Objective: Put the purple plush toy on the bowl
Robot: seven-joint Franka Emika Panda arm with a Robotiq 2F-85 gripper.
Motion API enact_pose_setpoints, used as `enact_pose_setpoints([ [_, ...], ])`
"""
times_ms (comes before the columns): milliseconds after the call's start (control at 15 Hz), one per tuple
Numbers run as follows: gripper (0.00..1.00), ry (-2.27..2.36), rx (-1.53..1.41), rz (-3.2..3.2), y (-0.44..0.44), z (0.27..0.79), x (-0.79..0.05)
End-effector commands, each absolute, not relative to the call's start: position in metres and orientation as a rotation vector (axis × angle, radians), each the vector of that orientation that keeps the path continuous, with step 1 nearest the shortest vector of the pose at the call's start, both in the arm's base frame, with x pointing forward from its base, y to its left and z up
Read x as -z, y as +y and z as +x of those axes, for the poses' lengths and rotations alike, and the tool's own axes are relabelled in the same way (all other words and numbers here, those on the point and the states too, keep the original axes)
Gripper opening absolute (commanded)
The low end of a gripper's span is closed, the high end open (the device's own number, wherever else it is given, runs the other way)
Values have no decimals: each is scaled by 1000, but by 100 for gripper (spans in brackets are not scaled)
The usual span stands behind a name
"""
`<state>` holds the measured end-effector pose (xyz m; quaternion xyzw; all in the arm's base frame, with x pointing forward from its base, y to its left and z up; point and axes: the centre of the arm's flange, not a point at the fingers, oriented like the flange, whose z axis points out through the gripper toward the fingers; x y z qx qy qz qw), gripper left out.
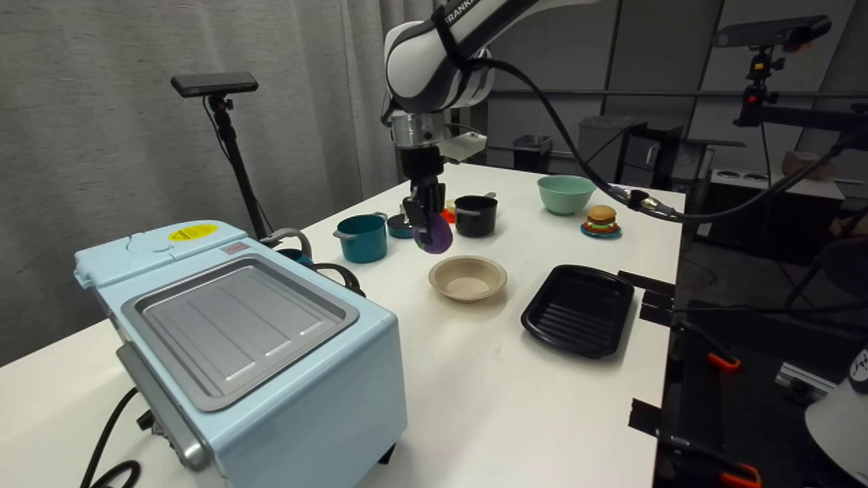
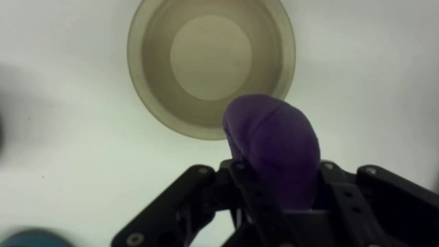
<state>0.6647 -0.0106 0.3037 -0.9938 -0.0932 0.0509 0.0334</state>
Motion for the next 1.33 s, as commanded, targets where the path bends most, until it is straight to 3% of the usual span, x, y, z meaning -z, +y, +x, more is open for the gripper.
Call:
enact_pose_setpoints([
  [0,7,-326,-256,-3069,-18,637,-271],
  [600,7,-373,-334,-3157,-24,623,-205],
  [667,53,-370,-329,-3156,-25,623,-202],
  [800,61,-366,-319,-3148,-25,623,-201],
  [1133,99,-367,-277,-3132,-24,625,-199],
  [1267,100,-366,-251,-3132,-24,626,-197],
])
